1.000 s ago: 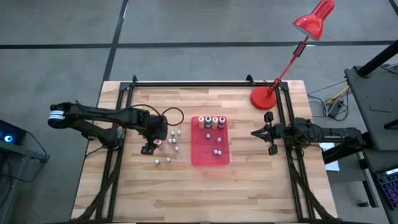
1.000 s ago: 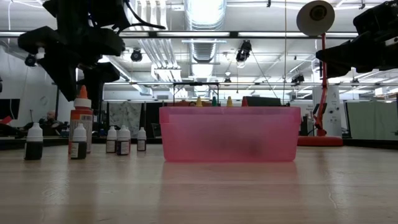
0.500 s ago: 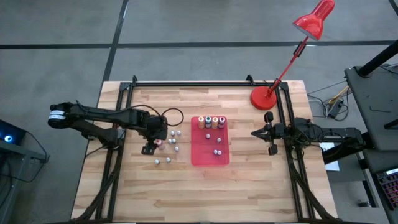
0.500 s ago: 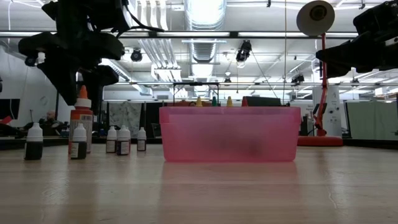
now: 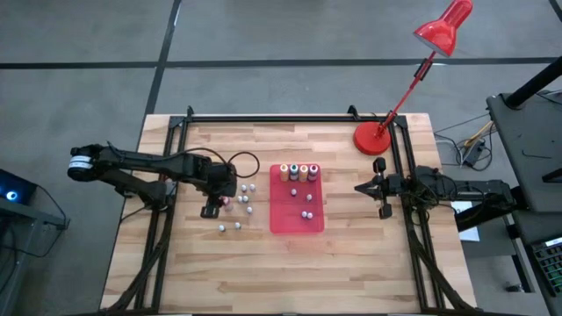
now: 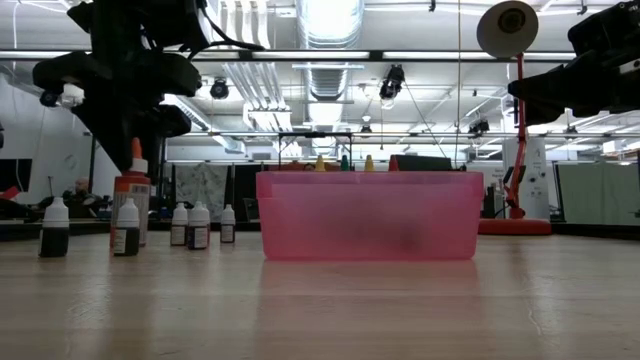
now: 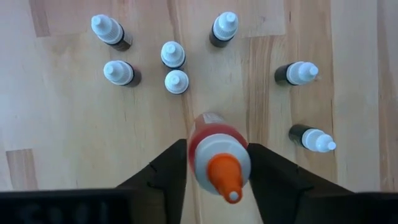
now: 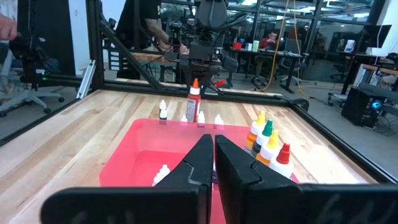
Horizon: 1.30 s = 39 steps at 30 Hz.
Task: Pick & Place food coloring
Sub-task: Put the large orange food coloring bottle into the red bin
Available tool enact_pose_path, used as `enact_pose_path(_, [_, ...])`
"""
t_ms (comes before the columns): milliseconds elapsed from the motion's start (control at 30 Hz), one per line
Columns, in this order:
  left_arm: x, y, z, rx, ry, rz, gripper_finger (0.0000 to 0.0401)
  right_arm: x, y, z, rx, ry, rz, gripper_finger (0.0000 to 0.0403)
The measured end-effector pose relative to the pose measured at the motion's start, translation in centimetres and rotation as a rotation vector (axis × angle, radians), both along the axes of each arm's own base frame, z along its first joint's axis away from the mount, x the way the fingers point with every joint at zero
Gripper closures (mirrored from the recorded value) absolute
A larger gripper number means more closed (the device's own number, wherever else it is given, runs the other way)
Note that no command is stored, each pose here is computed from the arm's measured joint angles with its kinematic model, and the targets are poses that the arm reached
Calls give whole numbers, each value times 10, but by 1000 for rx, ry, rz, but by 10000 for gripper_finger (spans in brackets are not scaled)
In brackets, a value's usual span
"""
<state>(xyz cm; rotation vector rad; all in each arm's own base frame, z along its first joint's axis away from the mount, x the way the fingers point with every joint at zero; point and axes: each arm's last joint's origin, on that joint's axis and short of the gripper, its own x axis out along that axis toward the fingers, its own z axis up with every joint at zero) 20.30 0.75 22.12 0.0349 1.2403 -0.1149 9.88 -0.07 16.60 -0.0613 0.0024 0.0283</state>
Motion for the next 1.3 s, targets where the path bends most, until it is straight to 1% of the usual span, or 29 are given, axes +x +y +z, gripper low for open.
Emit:
enact_pose_path(133, [0,0,0,0,-2,1,295,0,0,0,0,0,0,394])
enact_pose_path(233, [0,0,0,-1,-2,2,307,0,0,0,-2,0,0,394])
enact_pose_path(367, [0,0,0,4,-1,6,305,0,0,0,-2,0,0,394])
enact_pose_path(500, [0,1,3,31,6,16,300,0,0,0,-1,0,0,394])
enact_pose_path(700, [5,2,18,35,-33,19,304,0,0,0,-1,0,0,394])
enact_pose_path(900, [11,2,41,52,-94,26,304,0,0,0,1,0,0,394])
enact_pose_path(1100, [23,4,62,63,-146,26,304,0,0,0,0,0,0,394])
enact_pose_path(1233, [32,5,70,65,-161,29,304,0,0,0,0,0,0,394])
enact_pose_path(1300, [36,6,72,73,-158,11,304,0,0,0,-2,0,0,394])
